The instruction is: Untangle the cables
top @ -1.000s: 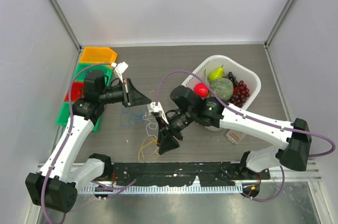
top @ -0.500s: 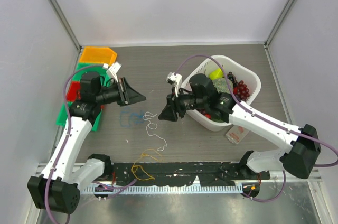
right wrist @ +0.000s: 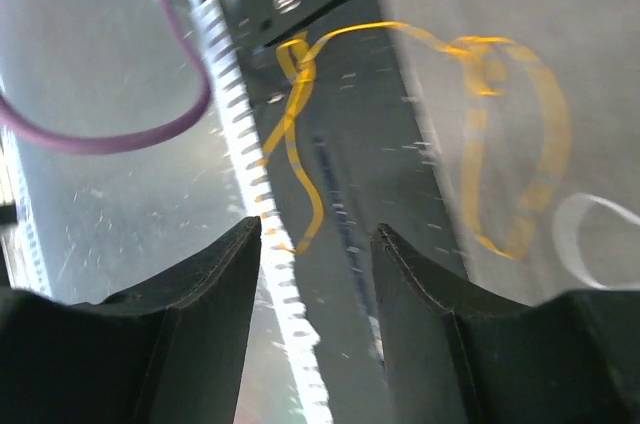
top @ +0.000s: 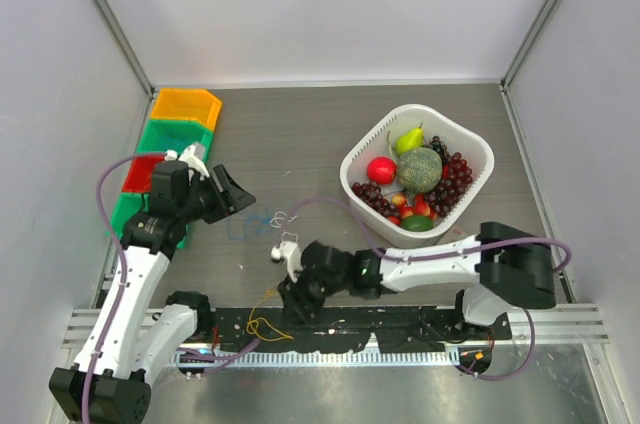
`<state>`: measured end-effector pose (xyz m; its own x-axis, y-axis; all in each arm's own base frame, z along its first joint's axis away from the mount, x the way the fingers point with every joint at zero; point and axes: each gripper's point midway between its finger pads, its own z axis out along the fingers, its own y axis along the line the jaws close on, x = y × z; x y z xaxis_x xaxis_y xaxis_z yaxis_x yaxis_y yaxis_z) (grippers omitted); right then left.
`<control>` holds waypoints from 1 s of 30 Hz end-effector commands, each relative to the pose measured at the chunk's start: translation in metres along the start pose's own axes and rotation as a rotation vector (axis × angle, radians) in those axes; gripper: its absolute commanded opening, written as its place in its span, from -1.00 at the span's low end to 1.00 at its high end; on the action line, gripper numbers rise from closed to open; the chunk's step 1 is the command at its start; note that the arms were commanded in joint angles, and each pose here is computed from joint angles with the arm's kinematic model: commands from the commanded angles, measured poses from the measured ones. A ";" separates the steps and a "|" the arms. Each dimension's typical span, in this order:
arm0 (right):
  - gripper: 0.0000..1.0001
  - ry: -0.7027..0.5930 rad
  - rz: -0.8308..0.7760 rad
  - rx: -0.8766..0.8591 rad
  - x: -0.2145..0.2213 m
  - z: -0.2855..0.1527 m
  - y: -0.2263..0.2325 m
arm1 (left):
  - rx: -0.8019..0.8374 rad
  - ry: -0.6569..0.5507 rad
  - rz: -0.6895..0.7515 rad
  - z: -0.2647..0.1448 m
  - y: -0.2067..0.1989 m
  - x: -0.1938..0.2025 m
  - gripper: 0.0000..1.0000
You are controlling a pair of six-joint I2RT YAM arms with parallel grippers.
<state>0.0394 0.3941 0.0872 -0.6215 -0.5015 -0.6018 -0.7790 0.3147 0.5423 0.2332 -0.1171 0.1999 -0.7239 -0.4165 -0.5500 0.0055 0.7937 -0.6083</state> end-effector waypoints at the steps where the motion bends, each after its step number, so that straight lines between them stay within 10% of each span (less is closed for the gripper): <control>1: 0.08 -0.105 -0.114 -0.121 -0.021 0.035 0.048 | -0.044 -0.014 -0.018 -0.001 0.010 0.002 0.22; 7: 0.01 -0.062 -0.111 -0.146 -0.011 0.064 0.053 | 0.035 0.041 0.016 -0.005 -0.002 0.014 0.23; 12: -0.97 -0.143 -0.080 0.113 -0.035 0.058 0.016 | 0.182 0.085 0.052 -0.009 -0.024 0.023 0.23; 30: -0.99 -0.473 0.175 0.509 -0.138 -0.068 -0.059 | 0.184 -0.104 0.221 -0.001 -0.050 -0.010 0.13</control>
<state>0.1573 0.3913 0.1463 -0.6031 -0.1674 -0.7799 -0.6239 0.7082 0.3305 0.2125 -0.1562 0.2075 -0.7415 -0.2846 -0.6077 0.2319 0.7411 -0.6300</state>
